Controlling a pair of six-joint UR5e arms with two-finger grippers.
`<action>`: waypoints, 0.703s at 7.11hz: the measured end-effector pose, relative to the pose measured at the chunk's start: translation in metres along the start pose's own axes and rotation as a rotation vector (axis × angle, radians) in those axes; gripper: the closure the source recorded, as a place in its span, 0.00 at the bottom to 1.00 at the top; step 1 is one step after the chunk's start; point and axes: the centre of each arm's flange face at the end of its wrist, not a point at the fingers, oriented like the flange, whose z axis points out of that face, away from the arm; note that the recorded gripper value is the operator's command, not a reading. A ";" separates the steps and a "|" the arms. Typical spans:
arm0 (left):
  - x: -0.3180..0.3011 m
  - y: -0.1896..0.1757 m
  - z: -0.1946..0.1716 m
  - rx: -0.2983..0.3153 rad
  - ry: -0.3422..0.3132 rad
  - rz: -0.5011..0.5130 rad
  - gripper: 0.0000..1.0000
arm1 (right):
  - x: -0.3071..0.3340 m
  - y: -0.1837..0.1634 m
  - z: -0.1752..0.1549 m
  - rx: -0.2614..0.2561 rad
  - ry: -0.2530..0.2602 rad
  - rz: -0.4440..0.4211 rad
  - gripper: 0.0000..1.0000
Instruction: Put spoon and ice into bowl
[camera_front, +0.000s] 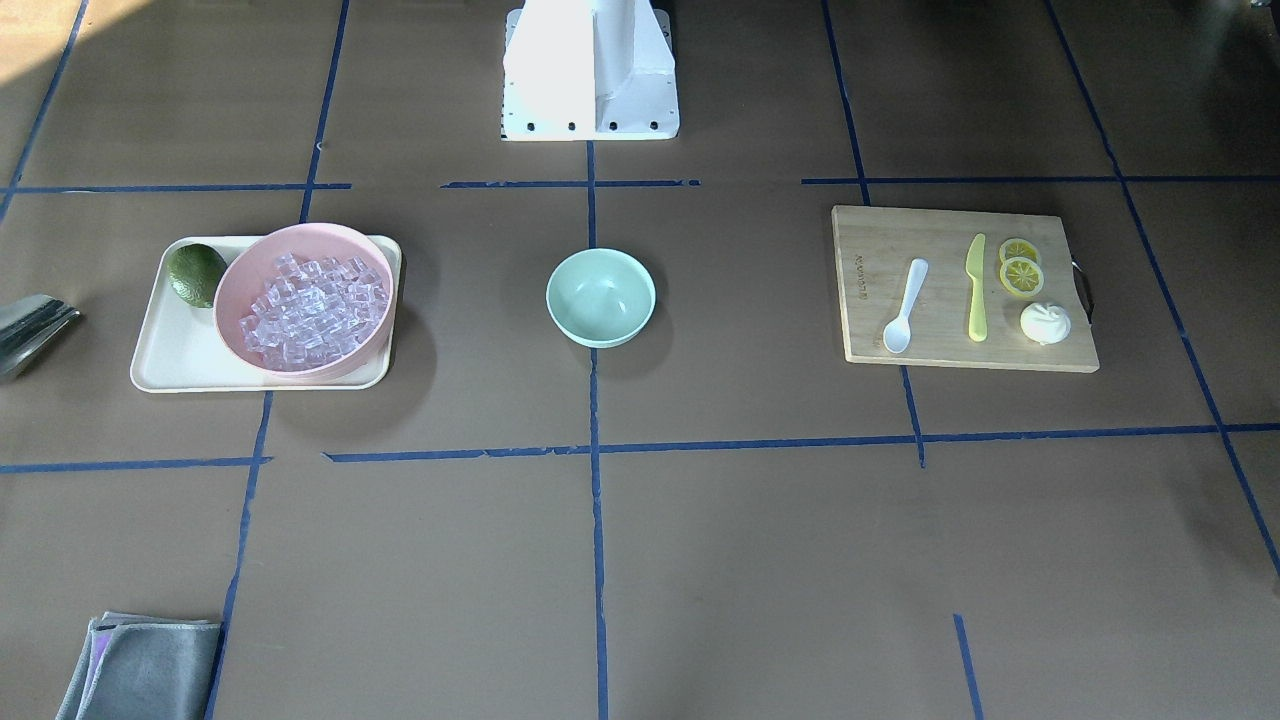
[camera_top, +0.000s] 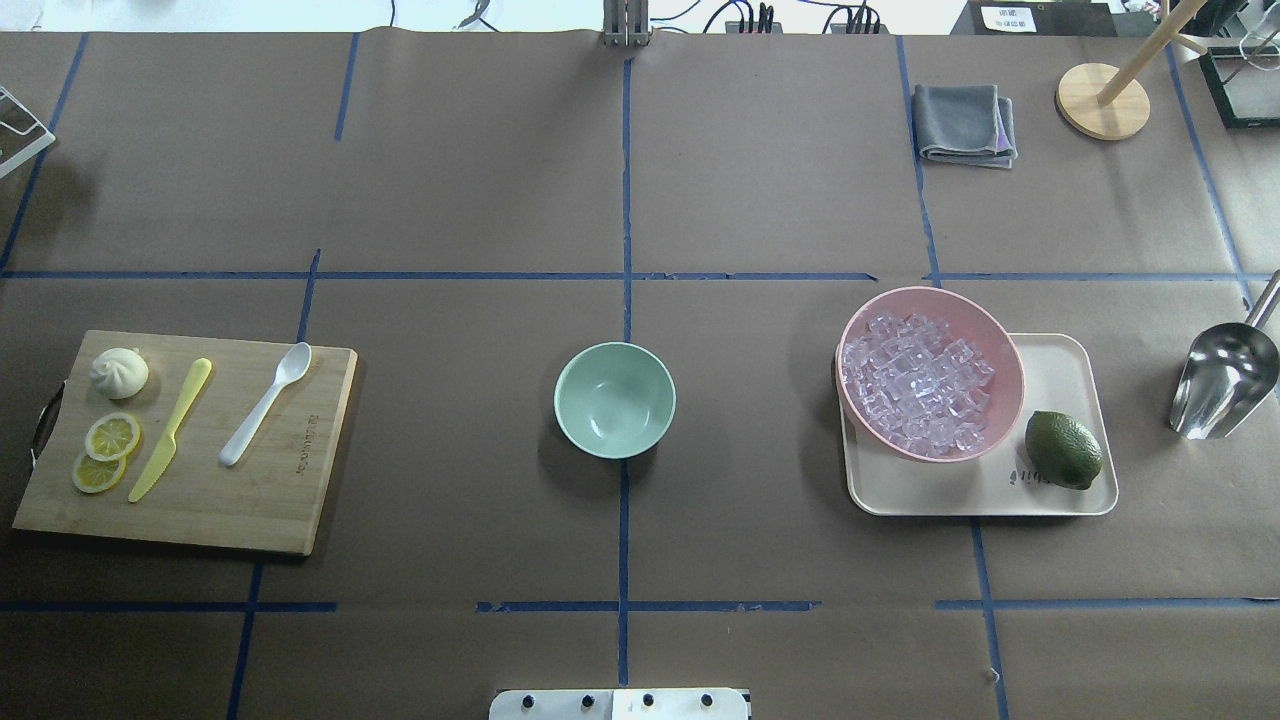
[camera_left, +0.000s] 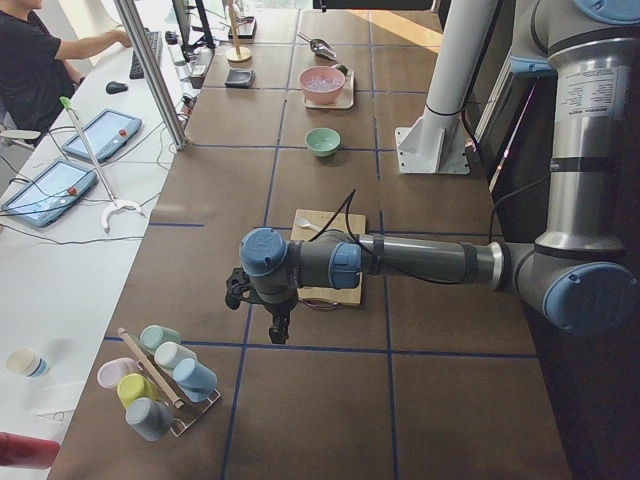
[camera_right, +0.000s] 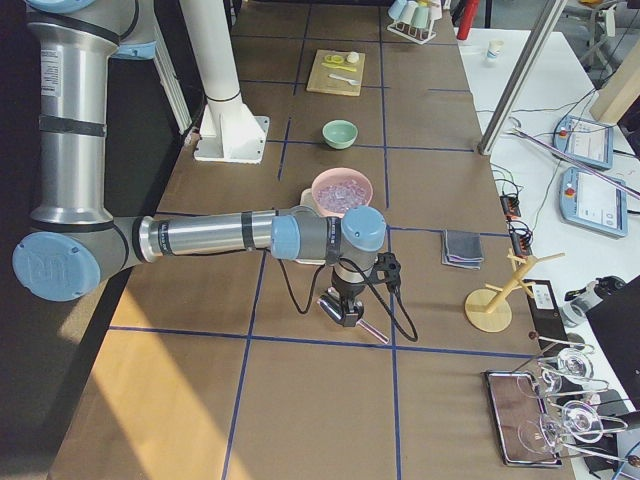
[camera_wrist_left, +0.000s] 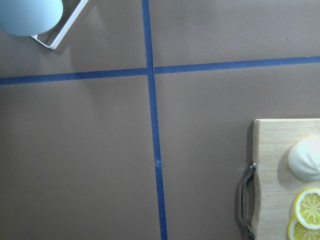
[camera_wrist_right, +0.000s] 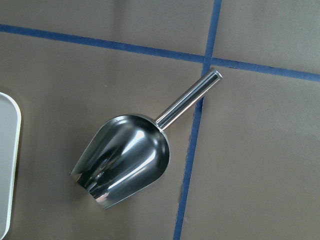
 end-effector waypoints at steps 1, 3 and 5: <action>0.001 -0.002 -0.002 0.008 -0.006 0.004 0.00 | -0.001 0.001 -0.001 0.002 0.000 -0.002 0.01; 0.005 -0.002 -0.006 0.016 -0.018 0.003 0.00 | -0.003 0.001 -0.003 0.007 0.000 -0.001 0.01; 0.009 -0.002 -0.008 0.018 -0.013 0.004 0.00 | -0.004 0.001 -0.004 0.007 0.000 0.002 0.01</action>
